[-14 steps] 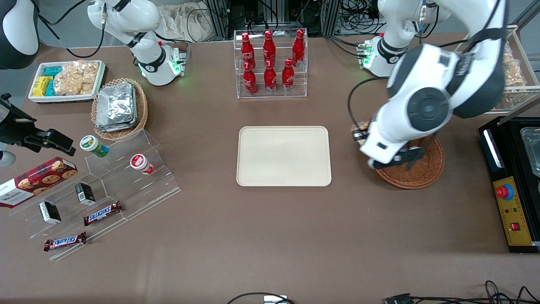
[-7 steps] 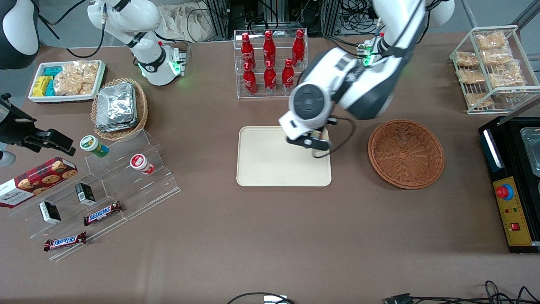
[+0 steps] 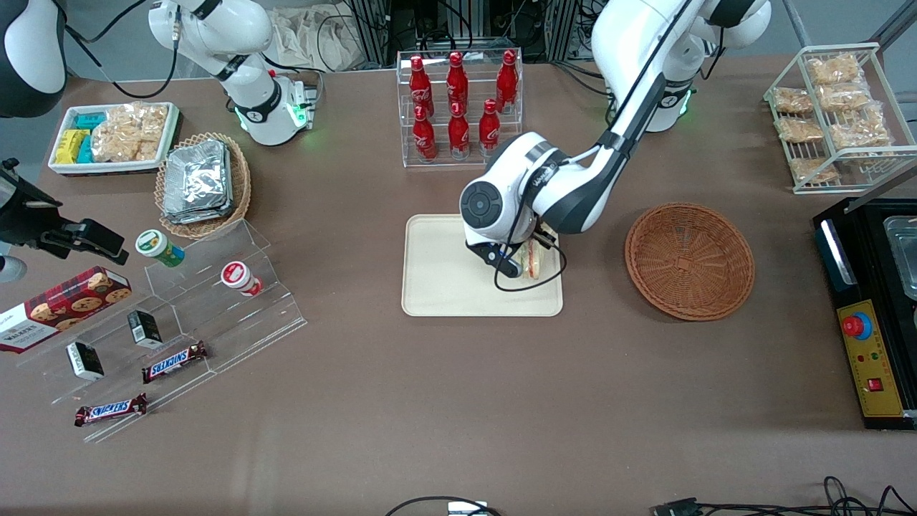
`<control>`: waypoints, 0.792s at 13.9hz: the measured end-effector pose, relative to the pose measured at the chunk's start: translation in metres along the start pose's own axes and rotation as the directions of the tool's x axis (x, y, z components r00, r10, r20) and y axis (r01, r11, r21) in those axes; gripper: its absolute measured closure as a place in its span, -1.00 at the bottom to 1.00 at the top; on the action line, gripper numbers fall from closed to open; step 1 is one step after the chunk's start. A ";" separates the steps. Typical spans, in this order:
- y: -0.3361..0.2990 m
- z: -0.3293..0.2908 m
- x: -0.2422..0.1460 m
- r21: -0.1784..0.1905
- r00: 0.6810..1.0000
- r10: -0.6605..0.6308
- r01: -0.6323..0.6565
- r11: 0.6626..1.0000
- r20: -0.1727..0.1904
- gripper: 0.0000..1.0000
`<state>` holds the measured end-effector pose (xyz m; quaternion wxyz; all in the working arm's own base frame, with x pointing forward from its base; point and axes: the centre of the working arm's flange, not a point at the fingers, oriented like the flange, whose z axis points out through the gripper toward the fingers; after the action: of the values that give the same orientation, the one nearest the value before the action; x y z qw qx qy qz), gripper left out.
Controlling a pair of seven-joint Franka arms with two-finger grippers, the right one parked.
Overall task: Place sandwich from basket to tray
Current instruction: 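Lift the sandwich and carry it over the cream tray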
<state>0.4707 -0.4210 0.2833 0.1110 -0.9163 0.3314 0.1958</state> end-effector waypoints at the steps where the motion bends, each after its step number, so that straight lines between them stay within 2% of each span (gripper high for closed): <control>1: 0.000 0.003 0.001 -0.001 1.000 0.000 0.000 1.000 -0.003 0.62; 3: -0.001 0.005 0.002 -0.019 1.000 -0.008 0.008 1.000 -0.011 0.62; 8: -0.013 0.022 0.011 -0.125 0.997 -0.076 0.074 0.989 -0.011 0.62; 11: -0.009 0.045 0.021 -0.142 0.993 -0.117 0.113 0.983 -0.019 0.62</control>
<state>0.4782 -0.4111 0.2340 0.0525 -0.9420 0.2648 0.1992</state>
